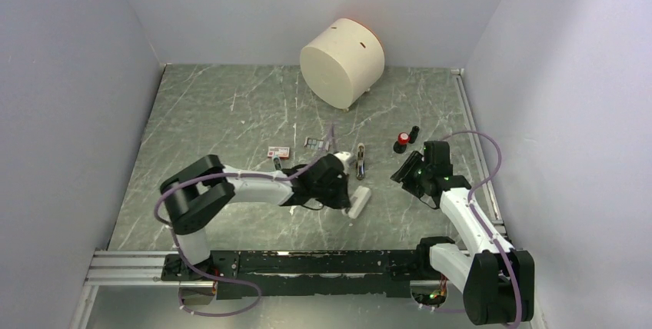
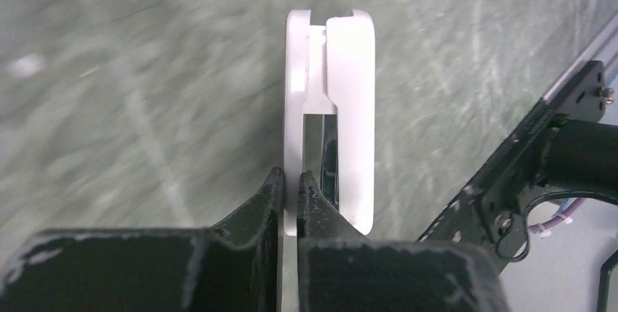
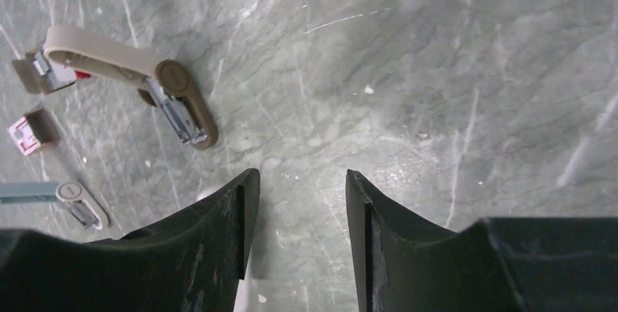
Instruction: Load the staples into the stapler
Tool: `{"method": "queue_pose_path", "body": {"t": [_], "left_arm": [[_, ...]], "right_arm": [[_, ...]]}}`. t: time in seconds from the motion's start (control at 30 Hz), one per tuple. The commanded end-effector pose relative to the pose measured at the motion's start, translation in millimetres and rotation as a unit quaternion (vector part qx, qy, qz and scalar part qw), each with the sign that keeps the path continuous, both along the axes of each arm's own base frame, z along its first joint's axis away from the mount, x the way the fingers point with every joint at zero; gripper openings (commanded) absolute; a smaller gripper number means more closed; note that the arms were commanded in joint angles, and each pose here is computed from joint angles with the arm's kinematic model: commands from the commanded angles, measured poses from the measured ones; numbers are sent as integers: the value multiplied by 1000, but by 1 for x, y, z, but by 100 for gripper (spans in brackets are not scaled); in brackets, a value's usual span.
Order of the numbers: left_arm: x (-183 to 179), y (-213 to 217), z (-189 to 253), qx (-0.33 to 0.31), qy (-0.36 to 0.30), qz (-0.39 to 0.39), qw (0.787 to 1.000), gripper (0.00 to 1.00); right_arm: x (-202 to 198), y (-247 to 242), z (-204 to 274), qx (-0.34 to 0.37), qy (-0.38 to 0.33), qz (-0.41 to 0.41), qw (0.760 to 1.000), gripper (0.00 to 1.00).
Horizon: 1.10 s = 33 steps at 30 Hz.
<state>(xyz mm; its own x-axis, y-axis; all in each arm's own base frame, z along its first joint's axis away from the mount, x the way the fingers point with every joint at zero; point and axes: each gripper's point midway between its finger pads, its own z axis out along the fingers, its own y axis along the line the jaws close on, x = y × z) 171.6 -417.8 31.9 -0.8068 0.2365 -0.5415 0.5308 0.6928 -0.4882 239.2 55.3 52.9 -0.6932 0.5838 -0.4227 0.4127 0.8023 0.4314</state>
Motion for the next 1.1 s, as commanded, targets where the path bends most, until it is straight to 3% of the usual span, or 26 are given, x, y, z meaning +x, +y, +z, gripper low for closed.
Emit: {"method": "queue_pose_path", "body": {"t": [0.0, 0.23, 0.4, 0.73, 0.93, 1.07], "left_arm": [[17, 47, -2, 5, 15, 78, 997, 5], [21, 89, -6, -50, 82, 160, 982, 6], [16, 100, -16, -42, 104, 189, 976, 14], [5, 123, -35, -4, 119, 213, 970, 19], [3, 132, -29, -4, 106, 215, 971, 32], [1, 138, -22, -6, 96, 216, 972, 35]], "right_arm": [[6, 20, 14, 25, -28, 50, 998, 51], [4, 58, 18, 16, -32, 86, 996, 51], [-5, 89, 17, -6, -29, 110, 993, 52], [-28, 164, 13, -4, -23, 233, 972, 57], [-43, 200, 13, -17, -26, 285, 958, 61], [-50, 216, 11, -37, -26, 301, 953, 61]]}}
